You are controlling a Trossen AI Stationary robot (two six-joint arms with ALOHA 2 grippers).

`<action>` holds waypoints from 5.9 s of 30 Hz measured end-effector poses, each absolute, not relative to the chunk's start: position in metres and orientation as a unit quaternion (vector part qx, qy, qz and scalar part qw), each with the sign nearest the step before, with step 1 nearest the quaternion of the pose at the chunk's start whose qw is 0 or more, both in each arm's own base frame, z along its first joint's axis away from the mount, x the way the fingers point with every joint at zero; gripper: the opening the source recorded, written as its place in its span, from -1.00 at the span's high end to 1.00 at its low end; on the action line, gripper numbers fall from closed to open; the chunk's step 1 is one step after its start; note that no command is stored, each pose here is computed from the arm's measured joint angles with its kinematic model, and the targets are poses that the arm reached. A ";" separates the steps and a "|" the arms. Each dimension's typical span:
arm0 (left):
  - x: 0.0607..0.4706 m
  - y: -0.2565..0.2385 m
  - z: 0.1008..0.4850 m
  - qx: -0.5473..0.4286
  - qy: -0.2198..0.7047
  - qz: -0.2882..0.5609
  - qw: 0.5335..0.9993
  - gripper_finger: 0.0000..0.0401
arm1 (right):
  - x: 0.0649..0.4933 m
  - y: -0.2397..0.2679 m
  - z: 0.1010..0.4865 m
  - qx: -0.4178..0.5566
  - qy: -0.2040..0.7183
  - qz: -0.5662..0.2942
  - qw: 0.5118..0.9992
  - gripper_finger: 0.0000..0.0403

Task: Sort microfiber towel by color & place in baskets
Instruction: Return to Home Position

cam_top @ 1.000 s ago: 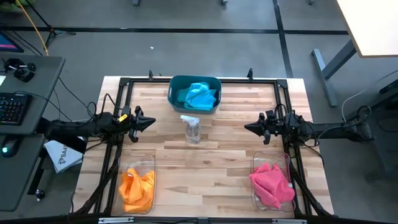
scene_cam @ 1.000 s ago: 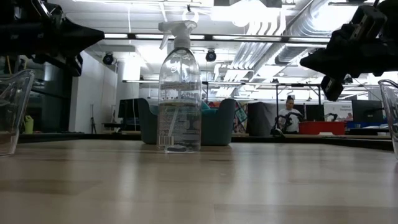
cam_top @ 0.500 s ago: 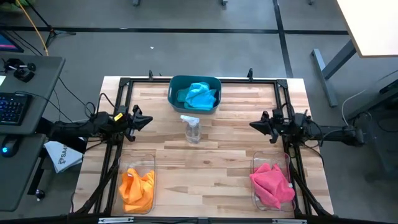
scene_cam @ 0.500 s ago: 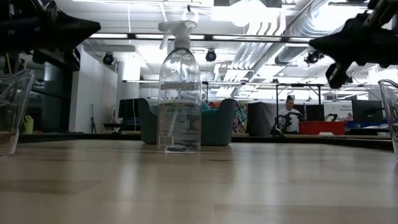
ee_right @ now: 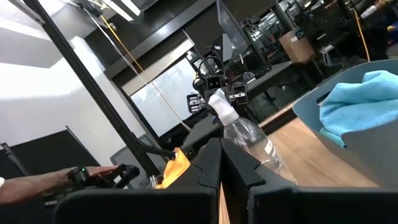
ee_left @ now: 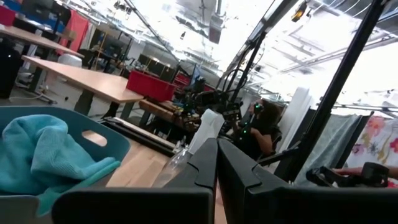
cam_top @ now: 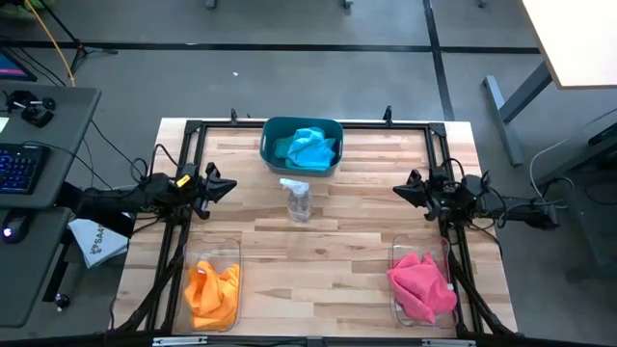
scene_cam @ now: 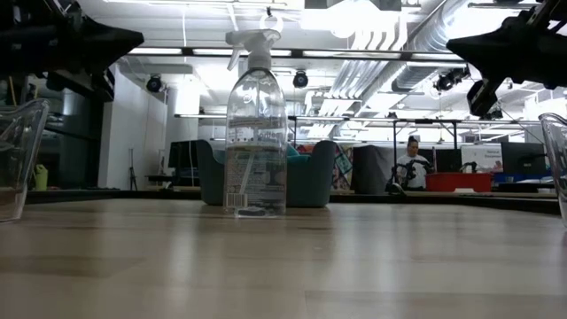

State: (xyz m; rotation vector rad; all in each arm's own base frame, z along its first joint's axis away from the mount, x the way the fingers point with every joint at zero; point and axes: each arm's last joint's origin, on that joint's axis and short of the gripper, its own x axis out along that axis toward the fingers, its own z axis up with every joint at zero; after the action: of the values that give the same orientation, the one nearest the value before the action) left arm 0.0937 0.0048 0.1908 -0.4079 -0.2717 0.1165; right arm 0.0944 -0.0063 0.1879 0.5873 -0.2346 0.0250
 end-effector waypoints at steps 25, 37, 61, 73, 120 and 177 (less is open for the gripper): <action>0.094 0.005 0.188 -0.201 -0.128 0.059 0.969 1.00 | 0.096 -0.006 0.184 0.290 -0.097 0.007 0.952 1.00; 0.095 0.005 0.188 -0.201 -0.126 0.059 0.970 1.00 | 0.096 -0.006 0.184 0.290 -0.096 0.006 0.952 1.00; 0.095 0.005 0.188 -0.201 -0.126 0.059 0.970 1.00 | 0.096 -0.006 0.184 0.290 -0.095 0.006 0.952 1.00; 0.095 0.005 0.188 -0.201 -0.126 0.059 0.970 1.00 | 0.097 -0.007 0.181 0.056 -0.078 -0.020 0.995 1.00; 0.095 0.005 0.188 -0.201 -0.126 0.059 0.970 1.00 | 0.098 -0.007 0.167 0.070 -0.006 -0.026 0.997 1.00; 0.095 0.005 0.188 -0.201 -0.126 0.059 0.970 1.00 | 0.098 -0.007 0.167 0.070 -0.006 -0.025 0.997 1.00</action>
State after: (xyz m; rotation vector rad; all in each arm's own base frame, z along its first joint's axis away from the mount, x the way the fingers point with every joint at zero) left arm 0.0946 0.0048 0.1881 -0.4068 -0.2551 0.1196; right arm 0.0976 -0.0068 0.1674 0.1401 -0.0114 -0.0509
